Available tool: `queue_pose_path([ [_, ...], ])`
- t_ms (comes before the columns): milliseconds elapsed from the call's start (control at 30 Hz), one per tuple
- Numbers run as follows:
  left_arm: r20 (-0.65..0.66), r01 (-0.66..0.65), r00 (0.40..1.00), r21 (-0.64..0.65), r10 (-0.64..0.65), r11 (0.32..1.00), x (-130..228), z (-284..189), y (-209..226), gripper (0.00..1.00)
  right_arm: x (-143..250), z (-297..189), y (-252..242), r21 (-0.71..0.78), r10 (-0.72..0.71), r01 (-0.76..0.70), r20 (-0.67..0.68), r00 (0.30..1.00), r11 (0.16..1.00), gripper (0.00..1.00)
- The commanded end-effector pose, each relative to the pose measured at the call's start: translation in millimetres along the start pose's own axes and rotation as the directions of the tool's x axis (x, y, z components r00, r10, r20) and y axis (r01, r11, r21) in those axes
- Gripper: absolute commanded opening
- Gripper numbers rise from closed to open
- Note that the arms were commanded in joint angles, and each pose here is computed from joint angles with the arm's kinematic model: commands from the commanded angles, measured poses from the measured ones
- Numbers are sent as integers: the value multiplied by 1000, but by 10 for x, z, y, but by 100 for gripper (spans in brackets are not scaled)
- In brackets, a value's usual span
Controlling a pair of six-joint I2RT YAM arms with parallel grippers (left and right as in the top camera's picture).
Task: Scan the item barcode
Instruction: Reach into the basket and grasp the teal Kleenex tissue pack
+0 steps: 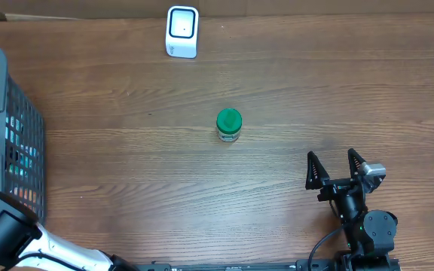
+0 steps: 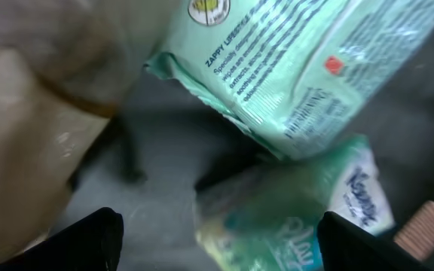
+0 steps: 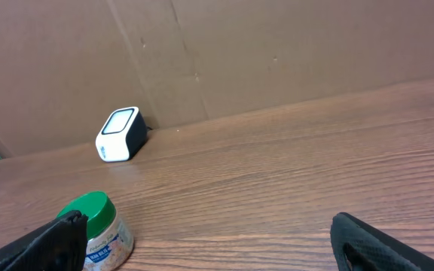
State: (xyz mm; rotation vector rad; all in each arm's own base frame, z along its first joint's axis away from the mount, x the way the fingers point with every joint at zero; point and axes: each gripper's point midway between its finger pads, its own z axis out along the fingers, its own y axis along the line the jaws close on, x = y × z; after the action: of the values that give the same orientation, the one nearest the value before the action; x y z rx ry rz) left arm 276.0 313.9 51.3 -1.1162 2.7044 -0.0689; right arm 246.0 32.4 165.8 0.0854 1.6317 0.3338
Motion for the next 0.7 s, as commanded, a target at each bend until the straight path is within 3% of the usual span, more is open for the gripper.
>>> queue_pose_path([
  [0,-41,-45,998,47,47,998,62,219,-82,84,33,6,-7,2,-4,4,-3,1000,1000,100],
  [67,-54,-48,997,49,50,998,75,294,-90,82,33,6,-7,2,-4,4,-3,1000,1000,100],
  [167,-72,-55,996,54,58,997,99,382,-121,71,33,6,-7,2,-4,4,-3,1000,1000,100],
  [433,-98,-62,993,59,67,996,151,420,-188,9,33,6,-7,2,-4,4,-3,1000,1000,100],
  [467,-103,-60,992,61,66,996,164,418,-190,4,33,6,-7,2,-4,4,-3,1000,1000,100],
  [667,-120,-4,993,56,11,998,160,265,-211,4,33,6,-7,2,-4,4,-3,1000,1000,100],
])
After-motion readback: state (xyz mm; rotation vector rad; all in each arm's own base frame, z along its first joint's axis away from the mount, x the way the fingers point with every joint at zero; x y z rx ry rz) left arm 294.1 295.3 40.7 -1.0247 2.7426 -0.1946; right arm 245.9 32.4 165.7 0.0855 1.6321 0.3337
